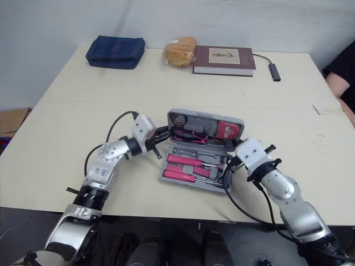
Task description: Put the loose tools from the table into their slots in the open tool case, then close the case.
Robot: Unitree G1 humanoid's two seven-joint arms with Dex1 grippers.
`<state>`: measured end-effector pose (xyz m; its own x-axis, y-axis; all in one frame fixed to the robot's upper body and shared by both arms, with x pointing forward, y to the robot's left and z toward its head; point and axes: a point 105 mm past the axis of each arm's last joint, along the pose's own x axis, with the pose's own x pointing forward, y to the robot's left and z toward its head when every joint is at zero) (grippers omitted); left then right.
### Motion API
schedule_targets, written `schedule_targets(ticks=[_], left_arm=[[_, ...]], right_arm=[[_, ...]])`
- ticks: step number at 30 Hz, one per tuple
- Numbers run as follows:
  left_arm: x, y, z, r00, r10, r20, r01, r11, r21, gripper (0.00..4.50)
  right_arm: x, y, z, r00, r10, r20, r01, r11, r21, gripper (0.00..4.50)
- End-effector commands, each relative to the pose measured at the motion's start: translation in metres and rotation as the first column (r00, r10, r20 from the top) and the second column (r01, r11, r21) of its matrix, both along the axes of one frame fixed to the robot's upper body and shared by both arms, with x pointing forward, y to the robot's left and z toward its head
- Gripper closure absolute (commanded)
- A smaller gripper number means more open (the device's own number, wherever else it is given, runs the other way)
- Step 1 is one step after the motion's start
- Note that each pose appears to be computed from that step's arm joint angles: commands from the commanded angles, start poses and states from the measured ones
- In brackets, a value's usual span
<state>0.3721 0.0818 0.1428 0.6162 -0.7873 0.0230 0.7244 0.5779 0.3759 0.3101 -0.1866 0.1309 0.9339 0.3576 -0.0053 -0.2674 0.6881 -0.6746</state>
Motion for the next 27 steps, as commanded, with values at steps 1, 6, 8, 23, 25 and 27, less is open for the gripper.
schedule_targets(ticks=[1,6,8,23,25,27], left_arm=[[-0.007,0.024,0.003,0.992,0.016,0.123,-0.021,0.999,0.041,4.23],[-0.012,0.033,-0.004,0.991,0.031,0.131,-0.037,0.998,0.042,4.23],[-0.014,0.038,-0.003,0.991,0.039,0.131,-0.042,0.999,0.021,3.61],[-0.038,0.137,-0.035,0.984,0.167,-0.061,-0.153,0.97,0.19,0.01],[-0.033,0.128,-0.028,0.99,0.131,-0.059,-0.119,0.978,0.17,0.01],[-0.024,0.102,-0.014,0.997,0.026,-0.07,-0.017,0.993,0.115,0.54]], right_arm=[[-0.008,-0.031,-0.039,0.998,-0.057,0.019,0.06,0.958,-0.28,4.5],[-0.022,-0.035,-0.052,0.996,-0.038,0.076,0.061,0.941,-0.332,4.5],[-0.031,-0.036,-0.059,0.997,-0.018,0.072,0.042,0.936,-0.35,3.71],[-0.094,-0.085,-0.05,0.996,-0.084,0.037,0.092,0.925,-0.368,0.0],[-0.095,-0.08,-0.047,0.997,-0.08,-0.007,0.076,0.966,-0.247,0.0],[-0.102,-0.055,-0.043,0.989,0.001,-0.146,0.004,0.999,0.033,0.51]])
